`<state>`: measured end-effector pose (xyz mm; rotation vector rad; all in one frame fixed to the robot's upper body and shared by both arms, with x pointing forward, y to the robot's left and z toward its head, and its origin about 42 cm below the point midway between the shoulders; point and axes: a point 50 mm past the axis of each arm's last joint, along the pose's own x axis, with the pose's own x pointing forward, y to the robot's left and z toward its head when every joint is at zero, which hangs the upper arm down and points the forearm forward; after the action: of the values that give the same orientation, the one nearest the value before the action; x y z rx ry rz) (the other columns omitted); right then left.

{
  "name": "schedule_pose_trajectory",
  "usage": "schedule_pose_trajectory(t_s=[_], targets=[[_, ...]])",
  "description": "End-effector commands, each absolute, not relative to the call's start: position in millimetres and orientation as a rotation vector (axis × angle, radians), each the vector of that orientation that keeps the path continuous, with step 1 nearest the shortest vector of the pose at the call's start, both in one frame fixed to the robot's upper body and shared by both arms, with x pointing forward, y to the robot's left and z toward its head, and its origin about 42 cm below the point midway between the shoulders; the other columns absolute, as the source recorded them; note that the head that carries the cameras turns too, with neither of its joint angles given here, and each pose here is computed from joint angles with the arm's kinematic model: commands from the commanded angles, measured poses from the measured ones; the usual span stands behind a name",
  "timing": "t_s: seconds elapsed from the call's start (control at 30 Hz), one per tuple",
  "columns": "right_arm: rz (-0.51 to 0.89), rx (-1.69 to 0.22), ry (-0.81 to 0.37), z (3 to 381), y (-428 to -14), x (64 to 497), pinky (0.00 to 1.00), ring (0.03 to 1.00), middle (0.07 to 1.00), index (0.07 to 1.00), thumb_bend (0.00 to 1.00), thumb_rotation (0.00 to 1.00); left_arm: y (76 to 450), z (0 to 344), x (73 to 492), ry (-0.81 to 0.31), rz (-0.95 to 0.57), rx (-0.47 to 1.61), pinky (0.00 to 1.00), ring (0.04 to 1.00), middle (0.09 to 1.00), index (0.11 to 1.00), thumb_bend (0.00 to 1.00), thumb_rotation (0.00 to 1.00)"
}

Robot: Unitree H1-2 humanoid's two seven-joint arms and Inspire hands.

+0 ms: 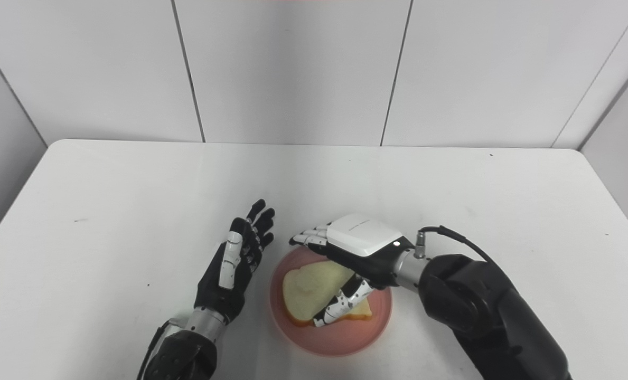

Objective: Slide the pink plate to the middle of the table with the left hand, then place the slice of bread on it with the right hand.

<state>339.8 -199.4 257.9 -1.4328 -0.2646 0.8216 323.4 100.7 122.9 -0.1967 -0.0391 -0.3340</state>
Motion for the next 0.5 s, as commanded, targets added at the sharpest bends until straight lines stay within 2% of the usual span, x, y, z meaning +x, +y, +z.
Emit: schedule_pose_trajectory(t_s=[0.0, 0.13, 0.17, 0.2, 0.23, 0.27, 0.3, 0.37, 0.43, 0.47], targets=[[0.735, -1.393, -0.343, 278.5, -202.3, 338.1, 0.95, 0.935, 0.935, 0.928, 0.97, 0.58, 104.7, 127.5, 323.2, -0.054, -0.325, -0.188, 1.0, 1.0, 0.967, 0.964, 0.79, 1.0], [0.622, -1.199, -0.32, 272.4, -219.9, 322.7, 0.93, 0.932, 0.928, 0.92, 0.95, 0.54, 107.9, 128.7, 323.3, -0.055, -0.311, -0.211, 1.0, 1.0, 0.97, 0.957, 0.78, 1.0], [0.599, -1.164, -0.321, 270.7, -222.5, 320.0, 0.89, 0.928, 0.93, 0.922, 0.92, 0.51, 107.9, 129.0, 323.3, -0.057, -0.306, -0.218, 1.0, 1.0, 0.971, 0.957, 0.77, 1.0], [0.524, -1.072, -0.355, 265.7, -225.8, 313.5, 0.87, 0.926, 0.931, 0.924, 0.91, 0.49, 109.0, 130.3, 323.1, -0.064, -0.301, -0.22, 1.0, 1.0, 0.971, 0.957, 0.77, 1.0], [0.467, -1.006, -0.377, 262.0, -228.4, 308.7, 0.77, 0.902, 0.937, 0.932, 0.82, 0.41, 110.2, 131.3, 323.0, -0.07, -0.298, -0.221, 1.0, 1.0, 0.986, 0.973, 0.77, 1.0], [0.412, -0.932, -0.398, 257.1, -230.6, 304.0, 0.74, 0.911, 0.958, 0.949, 0.75, 0.37, 111.8, 131.9, 323.0, -0.077, -0.298, -0.219, 1.0, 1.0, 0.995, 0.988, 0.76, 1.0], [0.351, -0.838, -0.413, 248.9, -233.8, 299.3, 0.74, 0.914, 0.962, 0.952, 0.74, 0.37, 113.3, 132.2, 322.9, -0.084, -0.298, -0.217, 1.0, 1.0, 0.996, 0.99, 0.76, 1.0], [0.261, -0.669, -0.411, 231.6, -239.4, 293.4, 0.79, 0.94, 0.99, 0.985, 0.68, 0.45, 114.8, 131.6, 322.6, -0.09, -0.297, -0.208, 1.0, 1.0, 0.999, 0.998, 0.75, 1.0], [0.195, -0.546, -0.398, 217.1, -242.4, 289.8, 0.85, 0.956, 0.998, 0.997, 0.66, 0.57, 115.2, 131.1, 321.8, -0.09, -0.297, -0.188, 1.0, 1.0, 1.0, 1.0, 0.74, 1.0], [0.177, -0.518, -0.397, 213.3, -242.9, 289.0, 0.86, 0.954, 0.997, 0.999, 0.66, 0.67, 115.3, 131.0, 321.5, -0.089, -0.297, -0.182, 1.0, 1.0, 1.0, 1.0, 0.74, 1.0]])
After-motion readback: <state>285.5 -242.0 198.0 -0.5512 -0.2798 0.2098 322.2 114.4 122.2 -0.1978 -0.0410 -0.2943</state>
